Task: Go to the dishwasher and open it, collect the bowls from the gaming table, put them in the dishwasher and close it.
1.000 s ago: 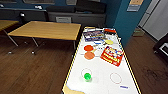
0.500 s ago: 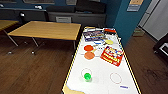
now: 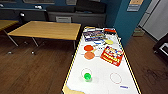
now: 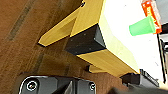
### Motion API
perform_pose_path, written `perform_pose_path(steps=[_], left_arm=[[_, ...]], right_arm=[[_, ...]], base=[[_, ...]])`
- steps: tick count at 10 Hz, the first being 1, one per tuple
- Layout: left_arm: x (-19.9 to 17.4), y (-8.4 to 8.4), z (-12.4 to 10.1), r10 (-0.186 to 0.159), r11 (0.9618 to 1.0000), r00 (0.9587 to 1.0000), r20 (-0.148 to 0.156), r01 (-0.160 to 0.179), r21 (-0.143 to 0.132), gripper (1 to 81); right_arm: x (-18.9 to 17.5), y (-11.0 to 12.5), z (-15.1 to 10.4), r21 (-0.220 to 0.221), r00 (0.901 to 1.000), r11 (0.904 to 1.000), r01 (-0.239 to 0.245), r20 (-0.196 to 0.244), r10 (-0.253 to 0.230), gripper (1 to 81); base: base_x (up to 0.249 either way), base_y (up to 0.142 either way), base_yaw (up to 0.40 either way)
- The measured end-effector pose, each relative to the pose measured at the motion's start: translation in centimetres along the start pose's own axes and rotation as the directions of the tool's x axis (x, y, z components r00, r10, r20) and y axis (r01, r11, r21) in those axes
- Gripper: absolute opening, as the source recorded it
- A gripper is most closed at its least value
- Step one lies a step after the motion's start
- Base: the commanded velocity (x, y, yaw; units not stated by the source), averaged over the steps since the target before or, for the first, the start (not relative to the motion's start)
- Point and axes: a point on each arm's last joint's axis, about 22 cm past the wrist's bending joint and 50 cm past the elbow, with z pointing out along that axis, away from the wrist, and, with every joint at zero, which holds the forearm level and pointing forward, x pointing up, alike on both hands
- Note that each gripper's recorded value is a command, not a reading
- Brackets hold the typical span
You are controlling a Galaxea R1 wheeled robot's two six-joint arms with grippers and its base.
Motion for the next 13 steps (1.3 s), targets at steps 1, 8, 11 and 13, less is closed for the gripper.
perform_pose_path(steps=[1,8,11,13], left_arm=[[2.3,1.0,-0.3,0.01,0.9999,0.9999,-0.003,-0.01,-0.009,81.1],[15.6,4.0,-3.4,-0.094,0.9955,0.9955,-0.01,0.094,0.003,81.1],[19.4,4.4,-0.7,-0.099,0.995,0.9951,-0.002,0.099,0.011,81.1],[18.8,8.1,4.0,-0.062,0.997,0.9947,0.082,0.066,-0.041,81.1]], right_arm=[[0.0,-0.2,0.1,0.003,1.0,1.0,0.0,0.001,0.0,1.0],[1.2,-0.9,0.4,0.011,0.9999,0.9999,0.01,-0.009,-0.009,1.0],[1.6,-1.0,0.3,0.013,0.9998,0.9998,0.013,-0.015,-0.013,1.0],[1.7,-1.0,0.3,0.012,0.9998,0.9999,0.012,-0.014,-0.012,1.0]], base=[[0.0,0.0,0.0],[0.0,0.0,0.0],[0.0,0.0,0.0],[0.0,0.0,0.0]])
